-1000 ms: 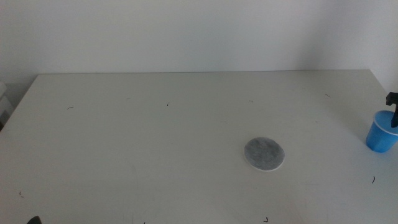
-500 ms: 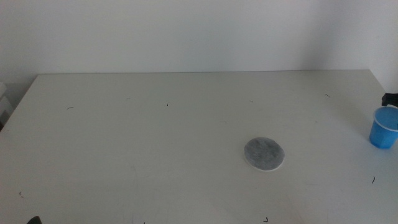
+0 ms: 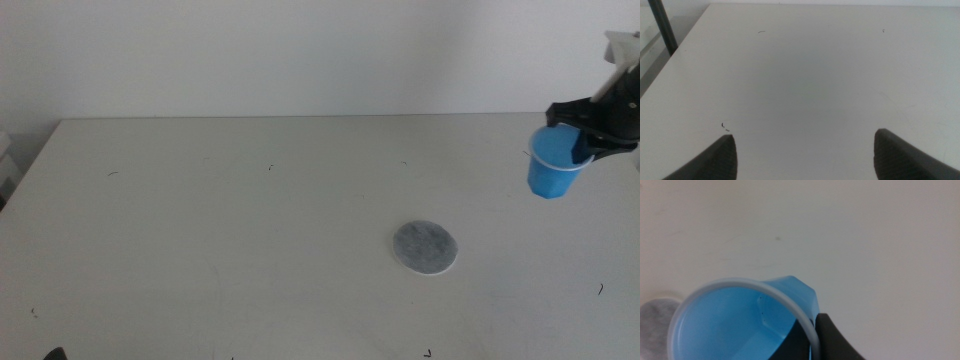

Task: Place an empty cup on a cup mat.

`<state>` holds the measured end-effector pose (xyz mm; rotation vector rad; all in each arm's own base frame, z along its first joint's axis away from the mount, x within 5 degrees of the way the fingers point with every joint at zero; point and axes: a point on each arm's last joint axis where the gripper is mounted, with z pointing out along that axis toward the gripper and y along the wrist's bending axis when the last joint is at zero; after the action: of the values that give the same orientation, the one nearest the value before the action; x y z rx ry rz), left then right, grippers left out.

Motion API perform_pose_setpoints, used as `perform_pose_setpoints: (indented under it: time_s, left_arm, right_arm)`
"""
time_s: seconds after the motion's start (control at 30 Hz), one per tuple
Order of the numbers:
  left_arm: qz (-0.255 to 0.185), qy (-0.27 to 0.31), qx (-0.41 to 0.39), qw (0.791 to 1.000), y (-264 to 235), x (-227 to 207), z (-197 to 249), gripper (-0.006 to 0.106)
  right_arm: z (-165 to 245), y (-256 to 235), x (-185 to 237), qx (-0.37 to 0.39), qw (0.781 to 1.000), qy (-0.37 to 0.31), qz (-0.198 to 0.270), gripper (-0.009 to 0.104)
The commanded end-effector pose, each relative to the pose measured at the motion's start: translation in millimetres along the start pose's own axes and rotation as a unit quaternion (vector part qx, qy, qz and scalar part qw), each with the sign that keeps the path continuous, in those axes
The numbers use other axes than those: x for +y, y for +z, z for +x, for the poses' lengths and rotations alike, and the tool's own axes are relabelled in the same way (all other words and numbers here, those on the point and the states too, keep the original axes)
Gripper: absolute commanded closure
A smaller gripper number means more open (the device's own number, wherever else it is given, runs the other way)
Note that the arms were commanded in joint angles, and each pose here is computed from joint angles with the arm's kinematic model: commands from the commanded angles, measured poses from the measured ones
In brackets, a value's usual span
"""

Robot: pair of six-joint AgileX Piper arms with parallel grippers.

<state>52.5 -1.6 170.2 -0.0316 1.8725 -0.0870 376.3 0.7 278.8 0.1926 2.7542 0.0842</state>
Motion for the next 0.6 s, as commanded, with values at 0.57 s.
perform_pose_setpoints:
  time_s: [0.57]
  left_arm:
    - [0.005,-0.005,-0.038,0.999,-1.2,-1.0,-8.0,-0.005]
  right_arm:
    - [18.0,-15.1,130.9,-0.029,0.991,-0.104,-0.077,0.096]
